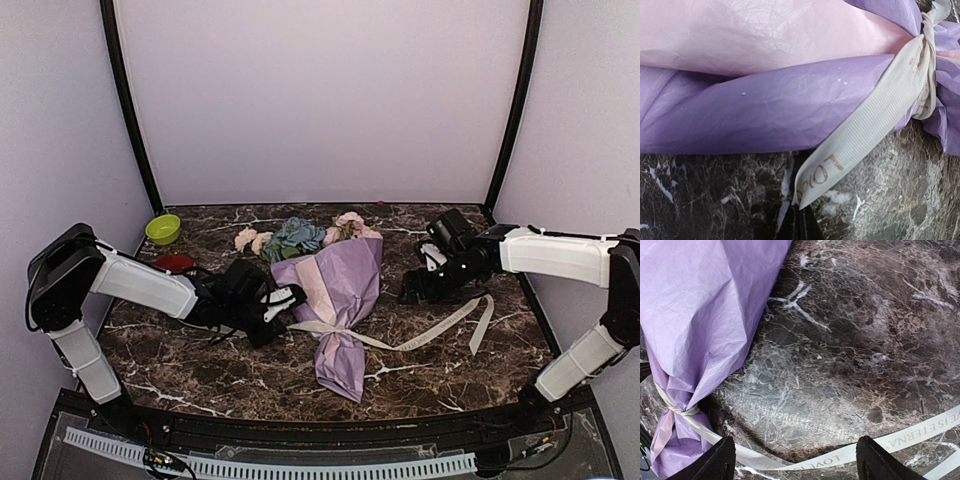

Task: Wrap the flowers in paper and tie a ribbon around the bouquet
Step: Cross the half-tied ribbon over the folded bouquet.

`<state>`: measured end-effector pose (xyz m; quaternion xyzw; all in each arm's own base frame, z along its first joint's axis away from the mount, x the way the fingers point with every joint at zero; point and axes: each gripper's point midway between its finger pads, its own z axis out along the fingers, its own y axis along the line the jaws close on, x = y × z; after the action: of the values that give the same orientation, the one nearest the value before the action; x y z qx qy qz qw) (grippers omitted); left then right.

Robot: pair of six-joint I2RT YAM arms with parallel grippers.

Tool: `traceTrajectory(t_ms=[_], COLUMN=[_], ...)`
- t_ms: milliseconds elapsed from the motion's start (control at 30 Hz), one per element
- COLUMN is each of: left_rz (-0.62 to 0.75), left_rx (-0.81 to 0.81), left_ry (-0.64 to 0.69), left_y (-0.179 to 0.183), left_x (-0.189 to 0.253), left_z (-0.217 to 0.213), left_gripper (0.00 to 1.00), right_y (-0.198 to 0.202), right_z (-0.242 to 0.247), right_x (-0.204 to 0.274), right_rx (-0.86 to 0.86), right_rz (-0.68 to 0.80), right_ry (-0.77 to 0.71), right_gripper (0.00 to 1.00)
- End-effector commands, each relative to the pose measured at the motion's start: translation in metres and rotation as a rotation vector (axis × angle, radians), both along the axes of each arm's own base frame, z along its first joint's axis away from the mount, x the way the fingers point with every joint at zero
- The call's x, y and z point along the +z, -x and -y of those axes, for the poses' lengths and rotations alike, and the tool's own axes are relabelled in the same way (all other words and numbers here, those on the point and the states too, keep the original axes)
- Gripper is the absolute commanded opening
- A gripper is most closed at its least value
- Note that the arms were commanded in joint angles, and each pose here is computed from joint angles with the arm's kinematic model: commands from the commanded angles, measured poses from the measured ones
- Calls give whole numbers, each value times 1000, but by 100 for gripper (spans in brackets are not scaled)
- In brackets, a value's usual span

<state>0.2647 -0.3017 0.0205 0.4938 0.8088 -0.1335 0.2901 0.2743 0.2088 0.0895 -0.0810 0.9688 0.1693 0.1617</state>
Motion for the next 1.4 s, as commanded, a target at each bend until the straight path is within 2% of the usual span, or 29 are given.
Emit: traceTrajectory(t_ms=[0, 200, 333, 433, 500, 800, 867, 967, 1067, 1167, 1233, 1300, 1367], left_rz=[71, 134, 129, 130, 142, 154, 155, 149, 150, 156, 155, 154, 150], left_rx=[42, 10, -57, -103, -102, -83, -82, -87, -85, -74, -70, -70, -71], left_ry=[68, 272, 367, 426, 458, 478, 479, 480, 476, 468, 462, 455, 451], left_y=[-4, 3, 17, 27, 27, 26, 26, 27, 26, 24, 24, 24, 24], left_x=[33, 94, 123, 137, 141, 134, 133, 132, 131, 130, 128, 126, 124], left_z=[-4, 11, 28, 40, 44, 54, 55, 56, 57, 55, 55, 54, 54], left_gripper=[0, 0, 0, 0, 0, 0, 0, 0, 0, 0, 0, 0, 0], right_y=[1, 9, 34, 40, 40, 37, 44, 52, 59, 63, 66, 66, 65], right_z=[-29, -84, -141, -165, -176, -207, -211, -218, -222, -219, -218, -216, -216], right_x=[19, 56, 105, 129, 133, 84, 78, 75, 75, 77, 78, 79, 80], right_rx=[84, 250, 485, 573, 598, 682, 706, 735, 761, 766, 775, 771, 766], right_rz=[58, 150, 253, 301, 287, 146, 115, 94, 75, 73, 67, 71, 79], right_ry=[-127, -339, -598, -782, -860, -859, -866, -877, -897, -914, -911, -908, -904], right_gripper=[84, 79, 77, 75, 69, 58, 51, 35, 24, 23, 29, 31, 23])
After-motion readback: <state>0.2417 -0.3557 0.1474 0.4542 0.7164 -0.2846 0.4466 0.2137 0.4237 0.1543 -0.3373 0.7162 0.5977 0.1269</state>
